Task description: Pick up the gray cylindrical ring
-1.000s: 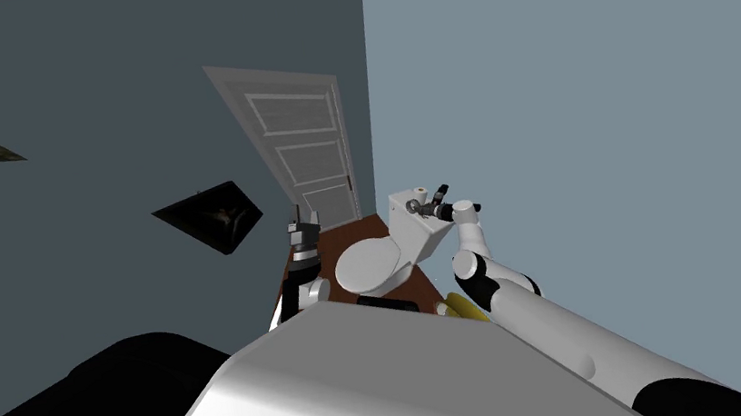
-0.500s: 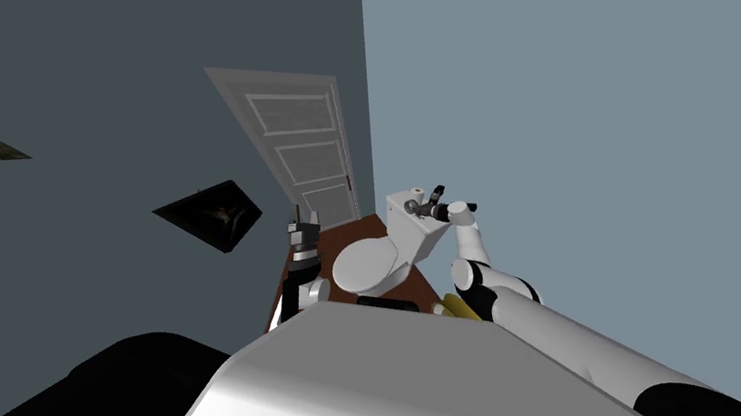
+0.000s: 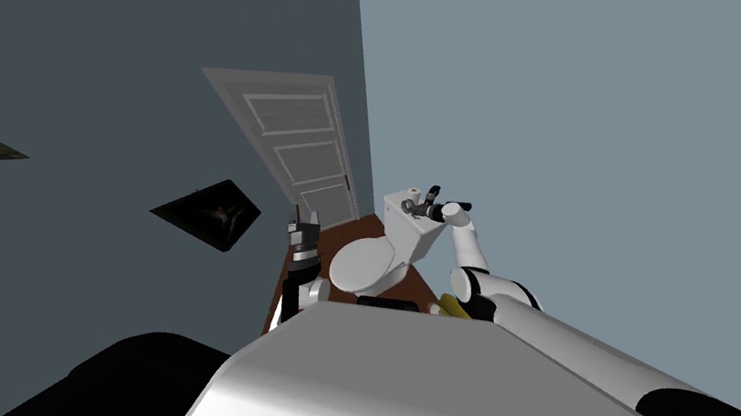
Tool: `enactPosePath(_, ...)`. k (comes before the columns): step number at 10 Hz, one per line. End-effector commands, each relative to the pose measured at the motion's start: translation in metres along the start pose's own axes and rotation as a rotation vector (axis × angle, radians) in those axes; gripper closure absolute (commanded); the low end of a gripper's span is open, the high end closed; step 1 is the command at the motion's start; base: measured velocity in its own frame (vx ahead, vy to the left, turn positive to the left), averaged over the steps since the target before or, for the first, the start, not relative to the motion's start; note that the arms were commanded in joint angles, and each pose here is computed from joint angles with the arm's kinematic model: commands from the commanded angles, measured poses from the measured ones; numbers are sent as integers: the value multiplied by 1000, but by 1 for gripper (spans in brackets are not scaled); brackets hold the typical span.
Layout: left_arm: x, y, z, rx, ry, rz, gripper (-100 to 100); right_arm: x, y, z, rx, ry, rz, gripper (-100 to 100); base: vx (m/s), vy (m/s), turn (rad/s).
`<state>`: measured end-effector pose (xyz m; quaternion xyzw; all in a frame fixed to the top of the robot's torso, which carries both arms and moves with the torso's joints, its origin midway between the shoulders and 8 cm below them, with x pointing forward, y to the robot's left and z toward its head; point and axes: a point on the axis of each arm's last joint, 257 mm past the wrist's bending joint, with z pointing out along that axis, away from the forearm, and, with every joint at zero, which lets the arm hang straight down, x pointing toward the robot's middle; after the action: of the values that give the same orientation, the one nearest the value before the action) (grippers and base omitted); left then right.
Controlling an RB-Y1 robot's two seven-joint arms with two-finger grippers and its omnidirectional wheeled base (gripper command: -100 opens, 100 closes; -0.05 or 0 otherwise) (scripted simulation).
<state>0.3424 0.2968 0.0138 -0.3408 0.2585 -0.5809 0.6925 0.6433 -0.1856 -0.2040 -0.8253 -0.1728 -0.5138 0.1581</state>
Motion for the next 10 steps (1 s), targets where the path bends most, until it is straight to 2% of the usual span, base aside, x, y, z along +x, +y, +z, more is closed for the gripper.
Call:
enactPosePath(1, 0, 0, 0, 0, 0, 0, 0, 1, -11, 1, -3, 21, 15, 100, 7, -79, 12)
enactPosePath(5, 0, 0, 0, 0, 0, 0, 0, 3, -47, 8, 36, 20, 13, 100, 10, -61, 10)
enactPosePath(6, 0, 0, 0, 0, 0, 0, 0, -6, -55, 9, 38, 25, 32, 100, 11, -74, 7)
enactPosePath(8, 0, 0, 0, 0, 0, 0, 0, 4, -74, 11, 64, 32, 20, 100, 3, -60, -4)
enactPosePath(9, 0, 0, 0, 0, 0, 0, 0, 2, -67, 11, 55, 29, 20, 100, 3, -13, 6)
enactPosePath(10, 0, 0, 0, 0, 0, 0, 0, 3, -69, 11, 58, 30, 22, 0, 0, 0, 0)
